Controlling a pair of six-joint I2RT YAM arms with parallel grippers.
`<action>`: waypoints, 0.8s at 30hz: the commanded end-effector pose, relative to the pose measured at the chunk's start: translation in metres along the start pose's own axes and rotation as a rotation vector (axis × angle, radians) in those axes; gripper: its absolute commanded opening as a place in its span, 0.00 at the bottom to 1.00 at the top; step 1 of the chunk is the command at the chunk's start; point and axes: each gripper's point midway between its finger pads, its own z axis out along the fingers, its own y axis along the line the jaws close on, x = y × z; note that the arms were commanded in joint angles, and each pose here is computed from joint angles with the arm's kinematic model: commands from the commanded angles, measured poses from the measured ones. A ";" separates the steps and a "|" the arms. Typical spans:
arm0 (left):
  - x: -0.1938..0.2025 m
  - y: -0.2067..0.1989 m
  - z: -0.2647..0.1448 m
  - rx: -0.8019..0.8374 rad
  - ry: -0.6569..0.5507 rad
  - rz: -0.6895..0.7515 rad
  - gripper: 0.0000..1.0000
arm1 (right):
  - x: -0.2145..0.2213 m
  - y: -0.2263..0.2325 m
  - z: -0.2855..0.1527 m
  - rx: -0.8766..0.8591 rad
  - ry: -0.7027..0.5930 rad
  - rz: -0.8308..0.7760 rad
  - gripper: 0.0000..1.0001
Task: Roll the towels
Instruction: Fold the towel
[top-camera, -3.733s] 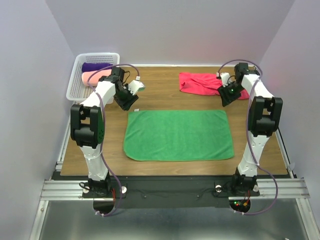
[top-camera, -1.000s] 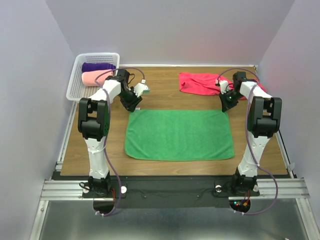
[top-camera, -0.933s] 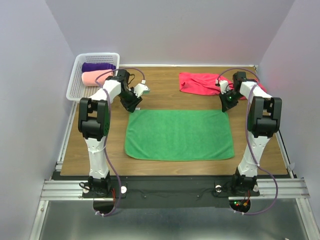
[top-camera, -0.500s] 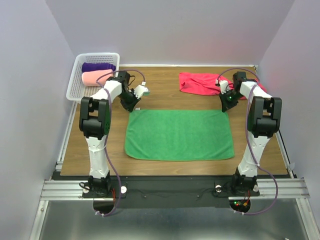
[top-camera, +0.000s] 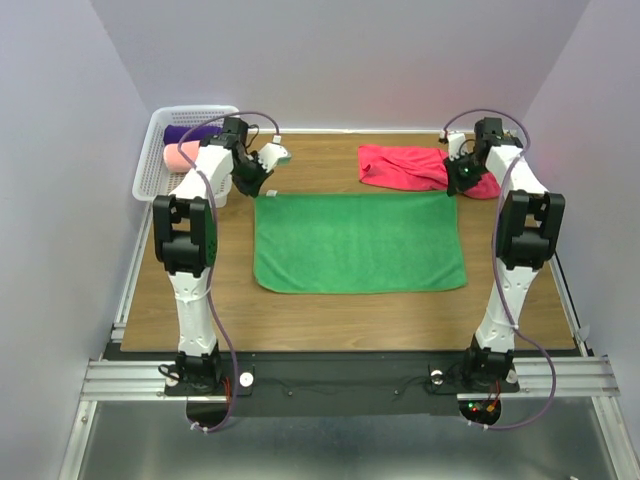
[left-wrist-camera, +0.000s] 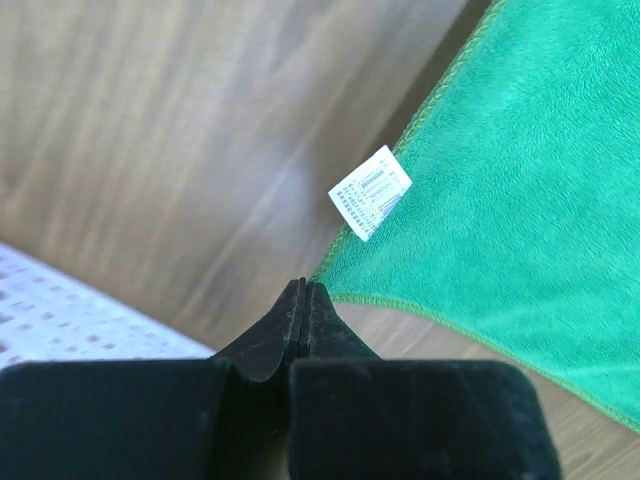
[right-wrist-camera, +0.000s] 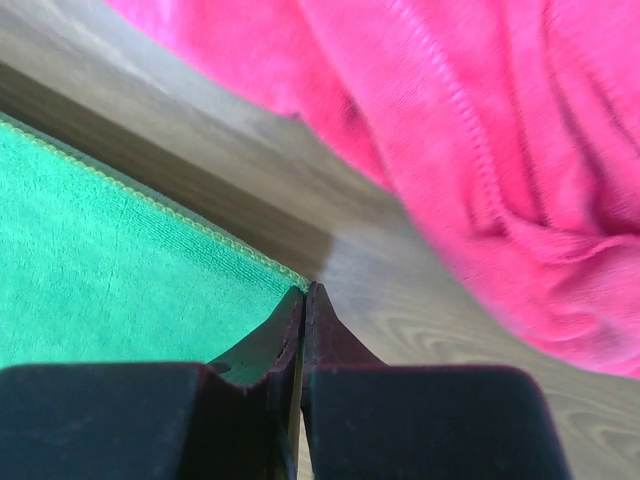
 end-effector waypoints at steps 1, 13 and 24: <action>-0.012 0.016 -0.025 -0.052 -0.032 0.012 0.00 | -0.016 -0.019 -0.015 0.030 -0.057 0.015 0.00; 0.026 -0.060 -0.069 0.041 -0.021 0.154 0.00 | 0.033 0.035 -0.064 -0.076 -0.067 -0.179 0.00; -0.006 -0.040 -0.053 -0.012 -0.104 0.083 0.47 | 0.028 0.031 -0.045 -0.112 -0.066 -0.111 0.01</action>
